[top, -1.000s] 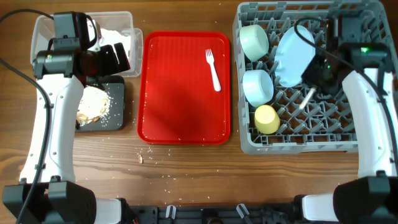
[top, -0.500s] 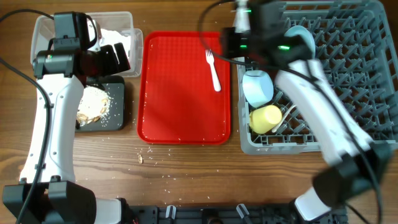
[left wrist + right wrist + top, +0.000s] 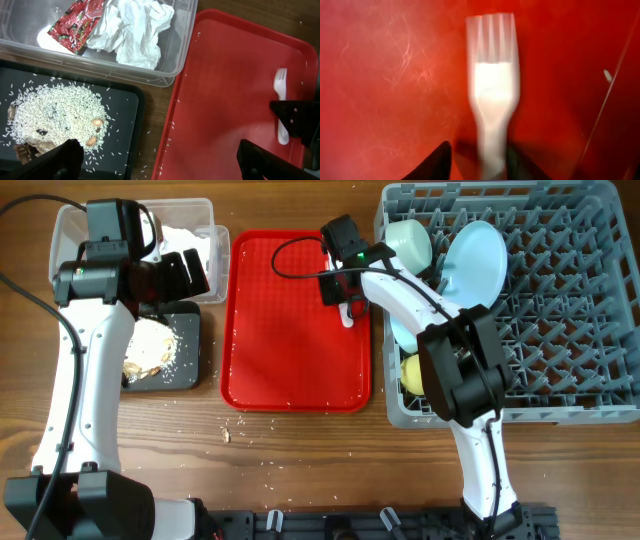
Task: Sort waste into correct bins and load items into the dishwasher rack
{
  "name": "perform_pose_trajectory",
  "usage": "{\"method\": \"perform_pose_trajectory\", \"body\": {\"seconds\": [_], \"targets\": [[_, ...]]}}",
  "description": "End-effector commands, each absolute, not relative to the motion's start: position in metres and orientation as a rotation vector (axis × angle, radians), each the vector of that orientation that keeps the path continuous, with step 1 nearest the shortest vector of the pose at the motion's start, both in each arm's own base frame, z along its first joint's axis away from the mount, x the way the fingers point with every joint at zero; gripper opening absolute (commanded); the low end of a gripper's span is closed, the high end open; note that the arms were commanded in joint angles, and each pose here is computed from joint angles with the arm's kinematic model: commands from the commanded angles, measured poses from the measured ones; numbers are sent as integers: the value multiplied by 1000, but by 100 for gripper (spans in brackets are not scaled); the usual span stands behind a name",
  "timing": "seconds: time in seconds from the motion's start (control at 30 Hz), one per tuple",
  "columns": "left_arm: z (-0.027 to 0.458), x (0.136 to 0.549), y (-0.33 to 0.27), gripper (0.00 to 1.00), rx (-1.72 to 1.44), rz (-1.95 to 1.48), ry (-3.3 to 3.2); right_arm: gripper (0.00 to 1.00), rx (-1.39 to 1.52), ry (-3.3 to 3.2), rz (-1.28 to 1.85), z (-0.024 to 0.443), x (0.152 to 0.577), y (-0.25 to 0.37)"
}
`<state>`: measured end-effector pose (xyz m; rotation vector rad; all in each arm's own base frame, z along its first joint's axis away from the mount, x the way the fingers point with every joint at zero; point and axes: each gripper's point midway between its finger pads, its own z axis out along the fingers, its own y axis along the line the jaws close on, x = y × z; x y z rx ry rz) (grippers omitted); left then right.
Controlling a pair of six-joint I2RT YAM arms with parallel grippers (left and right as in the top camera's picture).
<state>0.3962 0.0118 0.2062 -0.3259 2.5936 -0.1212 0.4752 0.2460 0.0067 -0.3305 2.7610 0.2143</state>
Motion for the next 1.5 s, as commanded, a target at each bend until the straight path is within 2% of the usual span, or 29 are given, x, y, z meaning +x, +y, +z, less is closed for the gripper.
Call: {"method": "perform_pose_trajectory", "body": {"seconds": [0.0, 0.03, 0.13, 0.3, 0.4, 0.53, 0.6, 0.7, 0.77, 0.8, 0.87, 1.0, 1.03, 1.1, 1.2, 1.37, 1.47], "targets": [[207, 398, 15, 100, -335, -108, 2587, 9, -346, 2834, 211, -18, 463, 247], [207, 398, 15, 100, -335, -108, 2587, 4, -343, 2850, 238, -15, 459, 249], [207, 398, 15, 100, -335, -108, 2587, 4, -352, 2821, 276, 26, 454, 250], [207, 398, 15, 100, -335, -108, 2587, 4, -365, 2616, 326, 190, 424, 222], [207, 398, 15, 100, -335, -108, 2587, 4, -154, 2589, 238, 247, 401, 159], [207, 398, 15, 100, -335, -108, 2587, 4, 570, 2683, -105, 241, 363, 15], [207, 398, 15, 100, -335, -108, 2587, 4, 738, 2722, -140, 213, 354, -23], [207, 398, 15, 100, -335, -108, 2587, 4, 744, 2791, -43, 173, 352, -25], [207, 398, 15, 100, -335, -108, 2587, 32, 733, 2837, -39, 158, 344, -22], [207, 398, 15, 100, -335, -108, 2587, 39, 732, 2844, -39, 158, 343, -21], [207, 398, 15, 100, -335, -108, 2587, 43, 685, 2835, 8, 167, 345, -16], [207, 398, 15, 100, -335, -108, 2587, 46, 396, 2746, 285, 238, 340, 18], [207, 398, 15, 100, -335, -108, 2587, 97, 356, 2697, 425, 261, 331, 35], [207, 398, 15, 100, -335, -108, 2587, 100, 293, 2629, 575, 286, 318, 54], [207, 398, 15, 100, -335, -108, 2587, 100, 264, 2581, 533, 300, 310, 49], [207, 398, 15, 100, -335, -108, 2587, 100, -39, 2412, 496, 333, 308, 57], [207, 398, 15, 100, -335, -108, 2587, 100, -299, 2081, 356, 363, 311, 62]]}}
